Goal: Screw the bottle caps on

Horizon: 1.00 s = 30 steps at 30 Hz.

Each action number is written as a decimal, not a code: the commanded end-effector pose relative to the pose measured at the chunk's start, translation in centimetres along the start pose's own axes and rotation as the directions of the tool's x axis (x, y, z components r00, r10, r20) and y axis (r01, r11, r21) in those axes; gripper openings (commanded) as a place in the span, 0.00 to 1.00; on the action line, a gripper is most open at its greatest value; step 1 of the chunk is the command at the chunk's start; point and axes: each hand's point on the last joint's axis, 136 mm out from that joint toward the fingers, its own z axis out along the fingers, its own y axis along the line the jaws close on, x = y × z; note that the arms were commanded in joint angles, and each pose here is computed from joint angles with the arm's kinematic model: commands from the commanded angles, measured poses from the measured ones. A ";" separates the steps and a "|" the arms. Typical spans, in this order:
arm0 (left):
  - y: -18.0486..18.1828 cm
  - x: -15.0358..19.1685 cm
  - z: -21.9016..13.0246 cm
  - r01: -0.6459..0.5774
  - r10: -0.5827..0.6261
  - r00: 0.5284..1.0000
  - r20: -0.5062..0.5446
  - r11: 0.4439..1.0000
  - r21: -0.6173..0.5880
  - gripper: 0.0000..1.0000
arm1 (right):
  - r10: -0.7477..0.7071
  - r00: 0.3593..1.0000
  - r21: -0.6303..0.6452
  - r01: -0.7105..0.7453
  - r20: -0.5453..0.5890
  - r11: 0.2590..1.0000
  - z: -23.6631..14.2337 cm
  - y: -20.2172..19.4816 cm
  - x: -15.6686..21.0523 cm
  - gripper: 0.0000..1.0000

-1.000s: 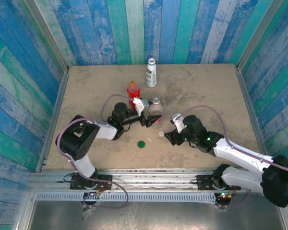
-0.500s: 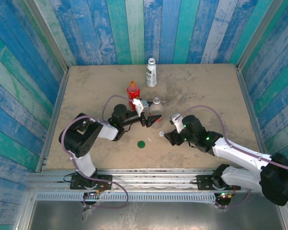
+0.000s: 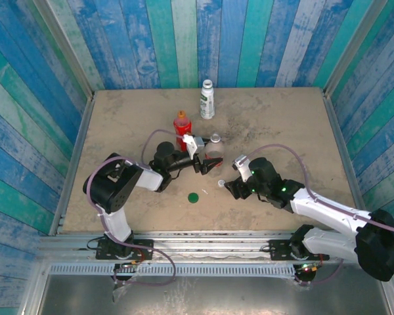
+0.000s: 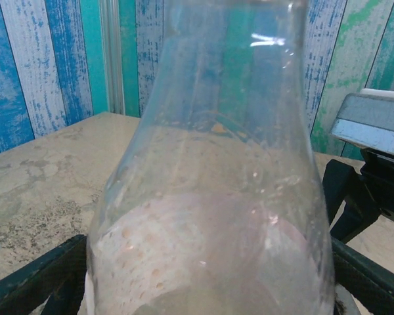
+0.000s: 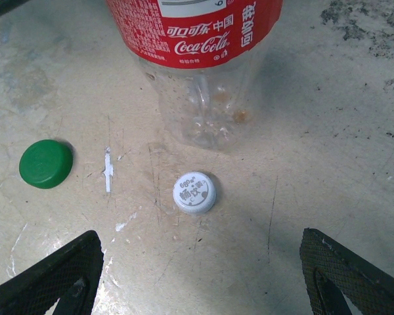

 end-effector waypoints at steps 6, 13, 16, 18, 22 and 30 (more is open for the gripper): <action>-0.2 0.5 0.8 0.000 0.000 1.000 0.000 0.999 0.032 0.79 | 0.005 1.000 -0.002 -0.005 0.022 1.000 -0.2 0.2 -0.9 0.81; -0.4 0.5 0.8 0.003 -0.003 1.000 -0.010 0.999 0.035 0.72 | 0.009 1.000 0.005 -0.009 0.027 1.000 -0.3 0.1 -1.0 0.81; -0.4 0.3 0.6 -0.002 0.002 1.000 -0.010 1.000 0.027 0.69 | 0.006 0.999 0.015 -0.007 0.038 1.000 -0.5 0.0 -1.3 0.81; -0.5 0.0 0.4 -0.006 0.006 1.000 -0.012 1.000 0.023 0.68 | 0.004 0.999 0.019 -0.005 0.053 1.000 -0.7 -0.1 -1.8 0.81; -0.5 -0.7 -0.4 -0.012 0.011 1.000 -0.014 1.000 -0.018 0.65 | 0.004 0.998 0.024 -0.005 0.067 1.000 -1.1 -0.1 -2.2 0.80; -0.8 -1.3 -1.9 -0.046 0.045 0.999 -0.013 0.997 -0.067 0.67 | 0.090 0.993 0.164 -0.102 0.078 0.981 -1.4 -2.6 -2.0 0.83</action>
